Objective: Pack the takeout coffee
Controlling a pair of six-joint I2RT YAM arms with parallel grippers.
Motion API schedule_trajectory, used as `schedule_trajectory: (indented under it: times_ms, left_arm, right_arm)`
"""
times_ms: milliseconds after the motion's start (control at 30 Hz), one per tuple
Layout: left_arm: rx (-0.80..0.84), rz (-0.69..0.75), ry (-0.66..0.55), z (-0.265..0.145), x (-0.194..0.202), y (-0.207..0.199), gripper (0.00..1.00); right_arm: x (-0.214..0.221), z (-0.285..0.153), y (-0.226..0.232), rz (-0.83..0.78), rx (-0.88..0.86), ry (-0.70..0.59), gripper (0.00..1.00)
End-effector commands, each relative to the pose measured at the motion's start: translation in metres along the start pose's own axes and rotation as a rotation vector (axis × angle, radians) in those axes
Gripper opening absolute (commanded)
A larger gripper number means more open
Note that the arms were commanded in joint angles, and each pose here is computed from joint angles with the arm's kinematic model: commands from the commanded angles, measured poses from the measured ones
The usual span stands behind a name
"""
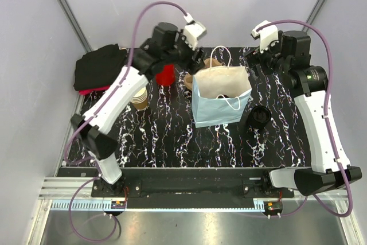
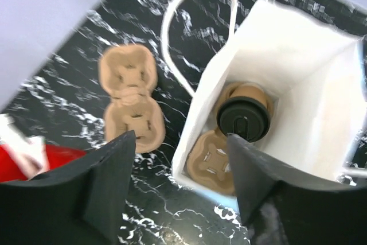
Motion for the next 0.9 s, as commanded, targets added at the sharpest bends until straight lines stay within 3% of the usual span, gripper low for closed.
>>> schedule_trajectory:
  times_ms: [0,200,500,633,867]
  left_arm:
    - [-0.109,0.018,-0.112,-0.064,-0.031,0.026,0.79]
    - [-0.222,-0.039,-0.116,-0.103,-0.014,0.064,0.98]
    - [-0.357,-0.125,-0.078,-0.122,0.034,0.123,0.99]
    - [-0.327,-0.219,-0.081,-0.115,0.063,0.148,0.99]
    - [-0.274,-0.226,-0.118,-0.096,0.082,0.169,0.99]
  right_arm:
    - [-0.016,-0.013,0.0,0.008,-0.009,-0.084,0.95]
    - [-0.019,-0.013,-0.01,0.032,0.036,-0.09,1.0]
    - [-0.014,-0.003,-0.055,0.184,0.154,-0.094,1.0]
    - [0.001,0.006,-0.075,0.247,0.167,-0.069,1.0]
    - [0.029,0.031,-0.081,0.296,0.166,-0.028,1.0]
Point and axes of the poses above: each gripper's point midway between its finger pads, its own z axis out along the fingers, its own y axis along the line the jaws close on, x = y × z, the point moved 4 cm from there along -z, back along the fingers, and after that the axes turned 15 degrees about z, right-handed, at the moved point
